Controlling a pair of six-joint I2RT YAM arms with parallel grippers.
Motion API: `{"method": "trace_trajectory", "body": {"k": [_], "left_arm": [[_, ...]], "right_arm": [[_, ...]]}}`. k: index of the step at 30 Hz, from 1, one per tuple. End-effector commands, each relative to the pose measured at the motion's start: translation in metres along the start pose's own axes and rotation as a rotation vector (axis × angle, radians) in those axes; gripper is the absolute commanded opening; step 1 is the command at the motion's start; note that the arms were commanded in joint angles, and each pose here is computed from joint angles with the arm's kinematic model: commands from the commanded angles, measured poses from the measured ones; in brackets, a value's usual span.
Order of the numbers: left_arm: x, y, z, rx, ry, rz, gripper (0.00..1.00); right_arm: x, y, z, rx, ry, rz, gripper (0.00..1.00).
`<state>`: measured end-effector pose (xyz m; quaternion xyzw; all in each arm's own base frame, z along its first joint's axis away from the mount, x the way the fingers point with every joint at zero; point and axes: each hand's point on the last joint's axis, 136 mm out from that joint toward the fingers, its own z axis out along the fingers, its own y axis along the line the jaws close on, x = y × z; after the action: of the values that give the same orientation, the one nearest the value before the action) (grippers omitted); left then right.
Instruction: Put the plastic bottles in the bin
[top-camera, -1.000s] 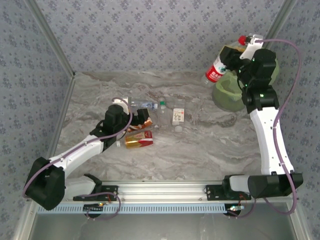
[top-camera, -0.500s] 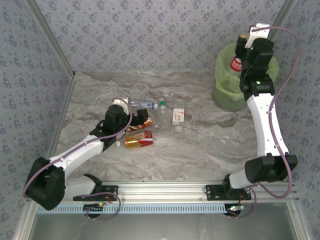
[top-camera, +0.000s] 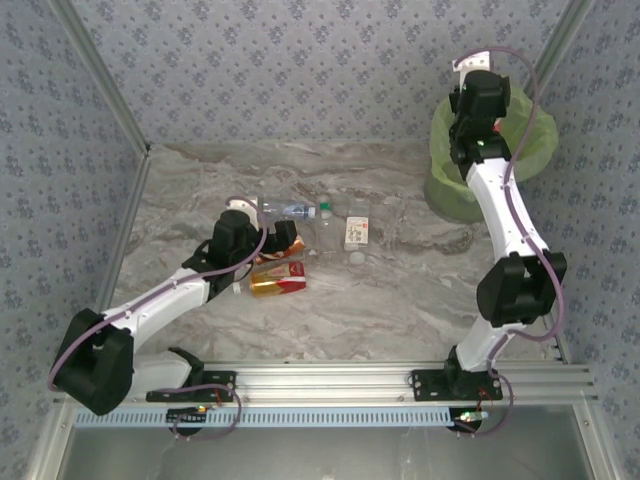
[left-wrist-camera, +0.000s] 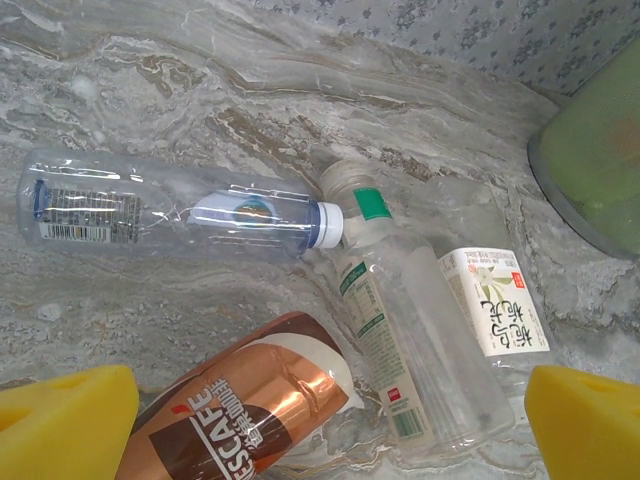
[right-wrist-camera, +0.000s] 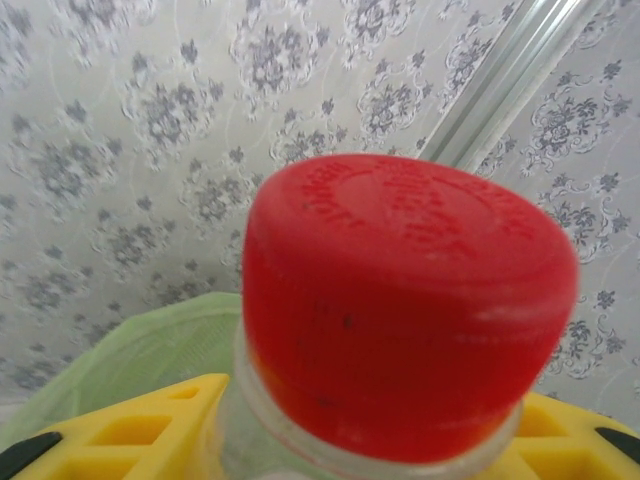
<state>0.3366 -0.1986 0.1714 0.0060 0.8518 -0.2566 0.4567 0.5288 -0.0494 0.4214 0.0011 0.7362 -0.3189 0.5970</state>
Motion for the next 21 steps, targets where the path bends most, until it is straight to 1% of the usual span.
{"method": "trace_trajectory", "body": {"k": [1,6,11,13,17,21], "left_arm": [[-0.014,-0.002,-0.002,-0.005,-0.028,-0.009,0.99],[-0.011,0.0,-0.001,-0.012,-0.023,-0.018,0.99],[-0.008,0.002,0.0,-0.016,-0.018,-0.025,0.99],[-0.009,0.001,0.0,-0.015,-0.018,-0.023,0.99],[-0.009,0.001,0.001,-0.016,-0.019,-0.022,0.99],[-0.008,0.002,0.002,-0.017,-0.014,-0.024,0.99]], "right_arm": [[0.001,-0.015,0.013,0.089,0.033,-0.054,0.53],[0.035,-0.009,0.039,0.073,0.158,-0.08,0.55],[0.07,0.003,0.052,0.03,0.27,-0.107,0.68],[0.074,0.011,0.051,-0.011,0.281,-0.105,0.72],[0.072,0.021,0.046,-0.085,0.293,-0.07,0.84],[0.062,0.024,0.039,-0.127,0.279,-0.038,0.89]]}}
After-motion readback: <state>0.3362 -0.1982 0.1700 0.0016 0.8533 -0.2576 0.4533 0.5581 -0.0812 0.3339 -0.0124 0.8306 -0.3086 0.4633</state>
